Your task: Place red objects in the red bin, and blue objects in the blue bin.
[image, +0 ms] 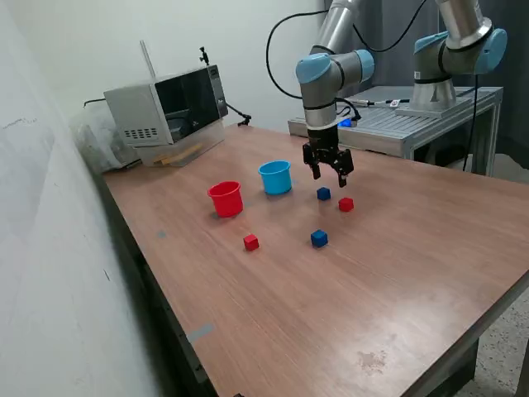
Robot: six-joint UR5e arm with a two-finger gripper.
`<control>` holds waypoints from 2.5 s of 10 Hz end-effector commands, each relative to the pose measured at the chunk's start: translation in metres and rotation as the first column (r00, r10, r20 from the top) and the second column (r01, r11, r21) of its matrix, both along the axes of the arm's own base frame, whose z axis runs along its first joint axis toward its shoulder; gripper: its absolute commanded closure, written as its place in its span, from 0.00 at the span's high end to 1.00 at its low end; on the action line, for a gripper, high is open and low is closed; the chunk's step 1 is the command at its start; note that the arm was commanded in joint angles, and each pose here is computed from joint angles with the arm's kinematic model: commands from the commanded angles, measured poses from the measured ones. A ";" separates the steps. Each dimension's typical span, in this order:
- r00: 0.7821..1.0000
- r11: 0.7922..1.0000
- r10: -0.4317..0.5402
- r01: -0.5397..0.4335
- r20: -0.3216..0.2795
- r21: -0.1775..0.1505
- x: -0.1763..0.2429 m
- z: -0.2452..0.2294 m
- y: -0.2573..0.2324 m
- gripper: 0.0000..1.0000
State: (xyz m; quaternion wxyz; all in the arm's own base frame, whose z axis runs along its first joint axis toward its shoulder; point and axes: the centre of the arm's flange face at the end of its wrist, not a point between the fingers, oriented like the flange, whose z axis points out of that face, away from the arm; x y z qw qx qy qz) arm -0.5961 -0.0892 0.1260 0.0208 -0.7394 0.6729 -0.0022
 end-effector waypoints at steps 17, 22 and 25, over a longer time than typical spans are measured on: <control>0.995 0.994 0.091 -0.094 -0.048 -0.057 -0.024 -0.010 0.007 0.00; 0.990 0.994 0.100 -0.104 -0.098 -0.043 -0.025 0.026 0.008 0.00; 0.979 0.994 0.101 -0.107 -0.177 -0.027 -0.018 0.119 0.007 0.00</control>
